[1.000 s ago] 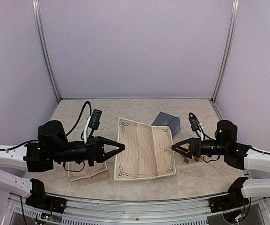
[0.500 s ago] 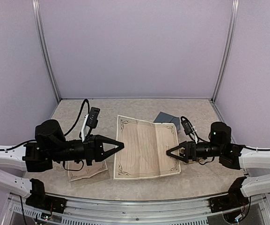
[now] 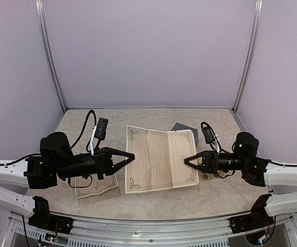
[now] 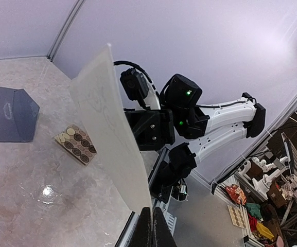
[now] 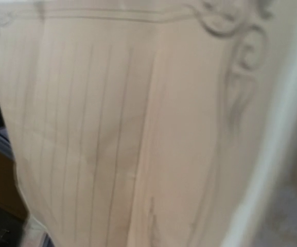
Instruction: Place the letter into the envelope and seal it
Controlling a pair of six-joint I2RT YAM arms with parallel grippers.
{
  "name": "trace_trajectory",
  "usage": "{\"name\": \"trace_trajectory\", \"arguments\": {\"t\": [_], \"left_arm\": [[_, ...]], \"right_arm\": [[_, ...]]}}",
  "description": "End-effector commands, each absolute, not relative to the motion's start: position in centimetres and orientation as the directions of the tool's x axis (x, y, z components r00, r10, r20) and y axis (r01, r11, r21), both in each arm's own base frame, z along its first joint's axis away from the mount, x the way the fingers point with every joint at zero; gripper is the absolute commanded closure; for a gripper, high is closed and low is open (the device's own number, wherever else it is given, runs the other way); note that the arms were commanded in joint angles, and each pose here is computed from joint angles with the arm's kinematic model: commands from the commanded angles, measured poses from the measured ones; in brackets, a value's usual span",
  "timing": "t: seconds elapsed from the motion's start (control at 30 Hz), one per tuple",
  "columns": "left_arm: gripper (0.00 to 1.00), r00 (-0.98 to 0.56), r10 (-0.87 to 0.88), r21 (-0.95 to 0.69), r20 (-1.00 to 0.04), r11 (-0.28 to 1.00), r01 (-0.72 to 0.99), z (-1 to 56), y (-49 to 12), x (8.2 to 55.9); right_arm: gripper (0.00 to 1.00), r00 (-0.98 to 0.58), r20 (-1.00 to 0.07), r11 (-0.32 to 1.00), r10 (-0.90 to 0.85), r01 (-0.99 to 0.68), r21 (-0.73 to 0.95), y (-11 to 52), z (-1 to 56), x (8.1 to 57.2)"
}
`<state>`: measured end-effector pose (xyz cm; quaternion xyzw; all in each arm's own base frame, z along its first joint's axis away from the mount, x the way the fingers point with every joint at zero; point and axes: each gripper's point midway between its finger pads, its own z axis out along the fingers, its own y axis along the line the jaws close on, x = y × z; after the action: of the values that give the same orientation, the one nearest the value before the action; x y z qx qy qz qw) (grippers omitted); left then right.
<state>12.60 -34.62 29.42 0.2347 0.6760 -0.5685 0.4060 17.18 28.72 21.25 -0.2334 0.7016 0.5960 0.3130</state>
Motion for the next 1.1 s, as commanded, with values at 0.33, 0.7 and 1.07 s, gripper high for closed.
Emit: {"name": "trace_trajectory", "arguments": {"t": [0.33, 0.7, 1.07], "left_arm": [[1.0, -0.567, -0.184, -0.558, -0.803, 0.568, 0.605, 26.2, -32.5, 17.5], [0.67, -0.578, -0.192, -0.581, -0.793, 0.523, 0.623, 26.3, -32.9, 17.6], [0.47, -0.537, -0.389, -0.653, -0.749, 0.572, 0.496, 28.4, -24.3, 21.8]], "right_arm": [[1.0, -0.668, -0.736, 0.344, 0.107, -0.669, 0.658, 27.9, 21.5, 19.4], [1.0, -0.651, -0.745, 0.372, 0.145, -0.662, 0.65, 27.5, 22.1, 19.9], [1.0, -0.581, -0.81, 0.231, 0.08, -0.779, 0.582, 27.7, 25.5, 16.7]]}}
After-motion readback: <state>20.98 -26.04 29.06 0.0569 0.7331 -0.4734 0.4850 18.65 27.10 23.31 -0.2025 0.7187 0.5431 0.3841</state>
